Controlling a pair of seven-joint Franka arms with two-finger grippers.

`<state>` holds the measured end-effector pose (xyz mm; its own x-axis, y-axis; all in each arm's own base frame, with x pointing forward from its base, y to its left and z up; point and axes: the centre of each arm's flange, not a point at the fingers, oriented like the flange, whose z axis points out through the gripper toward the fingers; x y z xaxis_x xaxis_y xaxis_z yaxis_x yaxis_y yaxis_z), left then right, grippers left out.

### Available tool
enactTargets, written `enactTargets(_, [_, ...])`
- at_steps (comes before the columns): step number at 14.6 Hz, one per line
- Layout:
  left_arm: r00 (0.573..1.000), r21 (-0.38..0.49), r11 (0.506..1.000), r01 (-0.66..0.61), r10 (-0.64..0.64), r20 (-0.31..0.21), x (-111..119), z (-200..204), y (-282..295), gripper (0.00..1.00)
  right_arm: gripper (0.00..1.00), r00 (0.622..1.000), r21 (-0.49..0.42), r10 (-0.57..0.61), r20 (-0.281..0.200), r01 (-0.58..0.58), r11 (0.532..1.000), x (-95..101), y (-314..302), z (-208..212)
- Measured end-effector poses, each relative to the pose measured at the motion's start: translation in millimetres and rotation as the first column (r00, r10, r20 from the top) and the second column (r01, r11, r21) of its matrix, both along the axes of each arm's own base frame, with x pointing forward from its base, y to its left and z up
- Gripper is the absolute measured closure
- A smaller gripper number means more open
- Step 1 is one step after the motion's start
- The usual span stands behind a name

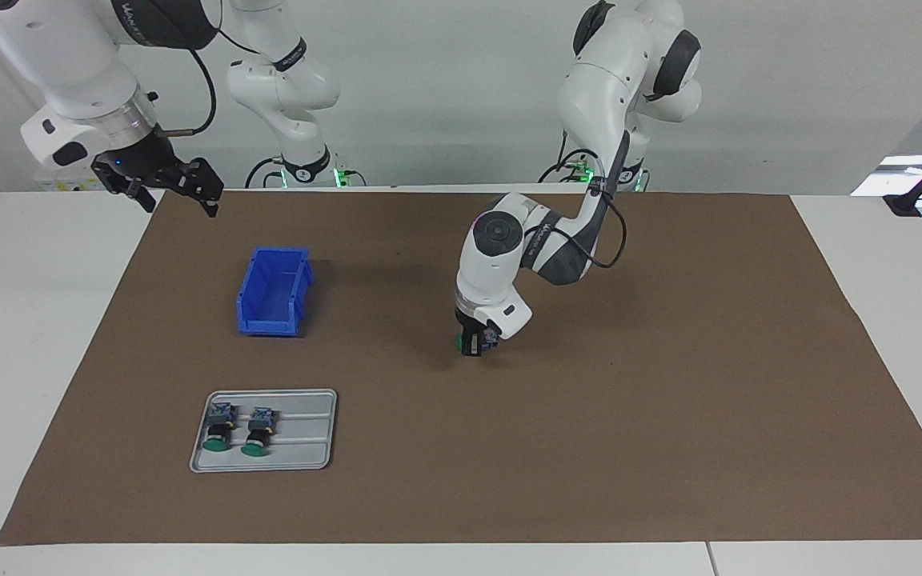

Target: Place and press button with both arms

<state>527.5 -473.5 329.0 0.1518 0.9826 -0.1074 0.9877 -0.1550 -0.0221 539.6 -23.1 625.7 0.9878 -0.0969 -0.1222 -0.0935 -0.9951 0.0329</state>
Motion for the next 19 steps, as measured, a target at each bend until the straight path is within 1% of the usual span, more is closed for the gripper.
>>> enactTargets(2, [1.000,0.001,1.000,0.024,-0.024,0.002,8.0,17.4,19.1,0.66,0.01,1.000,0.000,0.000,0.000,0.000,1.000,0.0,0.0,0.0])
enactTargets(3, [1.000,-0.014,1.000,0.023,-0.023,0.001,12.6,27.4,33.3,0.66,0.01,1.000,0.000,0.000,0.000,0.000,1.000,0.0,0.0,0.0])
enactTargets(4, [1.000,-0.049,0.998,0.025,-0.026,-0.012,16.7,38.0,50.4,0.66,0.01,1.000,0.000,0.000,0.000,0.000,1.000,0.0,0.0,0.0])
enactTargets(6, [0.997,-0.164,0.985,0.057,-0.066,-0.048,16.1,57.4,84.1,0.66,0.01,1.000,0.000,0.000,0.000,0.000,1.000,0.0,0.0,0.0])
enactTargets(7, [0.996,-0.197,0.978,0.063,-0.075,-0.052,13.0,63.2,99.9,0.66,0.01,1.000,0.000,0.000,0.000,0.000,1.000,0.0,0.0,0.0])
enactTargets(8, [0.996,-0.213,0.975,0.059,-0.070,-0.048,9.9,65.4,112.9,0.66,0.01,1.000,0.000,0.000,0.000,0.000,1.000,0.0,0.0,0.0])
enactTargets(10, [0.998,-0.239,0.970,0.033,-0.043,-0.037,3.5,62.3,126.3,0.66,0.01,1.000,0.000,0.000,0.000,0.000,1.000,0.0,0.0,0.0])
enactTargets(12, [0.998,-0.293,0.956,0.002,-0.018,-0.053,-1.7,55.1,128.3,0.66,0.01,1.000,0.000,0.000,0.000,0.000,1.000,0.0,0.0,0.0])
enactTargets(14, [0.997,-0.366,0.930,-0.010,-0.019,-0.077,-3.1,48.0,133.1,0.66,0.01,1.000,0.000,0.000,0.000,0.000,1.000,0.0,0.0,0.0])
enactTargets(15, [0.997,-0.402,0.916,-0.010,-0.024,-0.080,-2.7,44.4,138.3,0.66,0.01,1.000,0.000,0.000,0.000,0.000,1.000,0.0,0.0,0.0])
enactTargets(19, [0.997,-0.539,0.842,-0.031,-0.009,-0.072,-2.9,32.5,166.6,0.66,0.01,1.000,0.000,0.000,0.000,0.000,1.000,0.0,0.0,0.0])
